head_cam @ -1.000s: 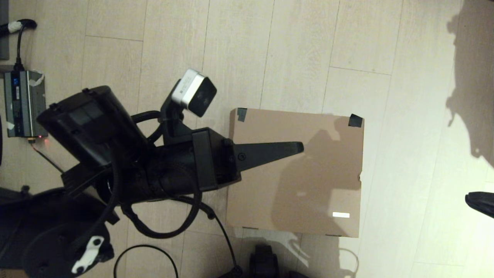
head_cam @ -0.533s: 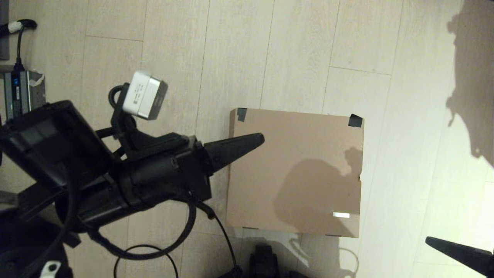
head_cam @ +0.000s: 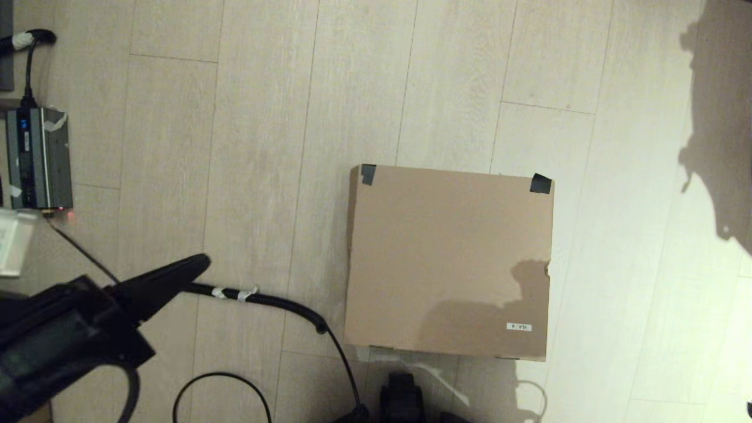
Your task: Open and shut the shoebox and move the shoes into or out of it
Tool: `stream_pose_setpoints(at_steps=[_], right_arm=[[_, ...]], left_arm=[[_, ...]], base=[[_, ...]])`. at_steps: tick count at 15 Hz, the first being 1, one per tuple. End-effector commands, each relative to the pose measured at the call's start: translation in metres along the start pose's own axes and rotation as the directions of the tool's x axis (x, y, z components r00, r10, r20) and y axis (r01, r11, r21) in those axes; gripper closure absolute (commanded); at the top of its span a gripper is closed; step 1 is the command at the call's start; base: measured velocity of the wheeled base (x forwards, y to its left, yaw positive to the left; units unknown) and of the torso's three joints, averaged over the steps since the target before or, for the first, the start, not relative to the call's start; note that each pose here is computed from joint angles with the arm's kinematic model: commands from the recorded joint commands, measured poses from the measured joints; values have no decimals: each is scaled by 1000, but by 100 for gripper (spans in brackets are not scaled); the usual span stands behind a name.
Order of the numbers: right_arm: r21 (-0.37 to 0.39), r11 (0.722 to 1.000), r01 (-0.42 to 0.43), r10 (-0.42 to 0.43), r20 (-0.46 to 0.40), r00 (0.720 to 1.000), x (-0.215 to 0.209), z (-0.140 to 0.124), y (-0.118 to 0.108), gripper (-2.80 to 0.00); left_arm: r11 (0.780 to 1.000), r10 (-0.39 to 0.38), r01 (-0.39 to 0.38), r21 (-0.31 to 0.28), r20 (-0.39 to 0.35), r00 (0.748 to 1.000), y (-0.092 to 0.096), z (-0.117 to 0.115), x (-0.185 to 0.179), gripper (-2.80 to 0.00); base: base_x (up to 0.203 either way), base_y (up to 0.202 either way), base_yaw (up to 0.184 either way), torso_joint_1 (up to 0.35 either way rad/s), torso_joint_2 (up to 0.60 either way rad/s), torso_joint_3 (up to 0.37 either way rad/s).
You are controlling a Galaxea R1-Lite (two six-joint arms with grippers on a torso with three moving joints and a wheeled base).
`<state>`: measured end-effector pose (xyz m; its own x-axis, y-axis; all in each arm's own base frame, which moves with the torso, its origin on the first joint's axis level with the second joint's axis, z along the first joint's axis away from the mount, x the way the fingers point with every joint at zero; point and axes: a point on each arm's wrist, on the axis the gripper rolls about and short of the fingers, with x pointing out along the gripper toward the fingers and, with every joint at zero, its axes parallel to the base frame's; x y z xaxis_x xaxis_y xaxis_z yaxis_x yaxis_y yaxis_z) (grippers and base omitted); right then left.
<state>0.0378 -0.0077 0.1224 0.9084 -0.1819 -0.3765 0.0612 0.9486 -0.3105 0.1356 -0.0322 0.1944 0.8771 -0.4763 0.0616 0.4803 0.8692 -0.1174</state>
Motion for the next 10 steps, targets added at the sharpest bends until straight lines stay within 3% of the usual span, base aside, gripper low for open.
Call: stream_pose_setpoints(at_steps=[1,3,5,6,7,8,9,10], right_arm=[[-17,996,88,-85,116,990,-22,-11,3,0],[-25,1000,4,0,171,985,-30,-30,12,0],[103,985,-138,117,190,975,-27,-38,18,0],[133,979,-153,128,183,975,-26,-40,19,0],[146,984,-106,81,166,983,-25,-41,18,0],[138,989,-54,35,141,989,-23,-45,18,0],[107,994,-35,19,142,990,-21,-49,19,0],[106,994,-31,17,136,991,-20,-50,20,0]], left_arm=[[993,109,-115,41,118,987,-7,-3,-56,0],[981,185,-190,38,96,978,-17,-27,-93,0],[962,273,-273,24,13,962,-26,-57,-120,0],[942,336,-335,21,-41,941,-28,-73,-129,0],[901,433,-432,27,-88,897,-28,-86,-135,0],[846,532,-532,47,-144,834,-26,-97,-139,0],[807,589,-583,93,-171,790,-24,-101,-140,0],[784,620,-603,147,-185,762,-24,-103,-141,0]], base=[[0,0,0,0,0,0],[0,0,0,0,0,0],[0,0,0,0,0,0],[0,0,0,0,0,0],[0,0,0,0,0,0],[0,0,0,0,0,0],[0,0,0,0,0,0],[0,0,0,0,0,0]])
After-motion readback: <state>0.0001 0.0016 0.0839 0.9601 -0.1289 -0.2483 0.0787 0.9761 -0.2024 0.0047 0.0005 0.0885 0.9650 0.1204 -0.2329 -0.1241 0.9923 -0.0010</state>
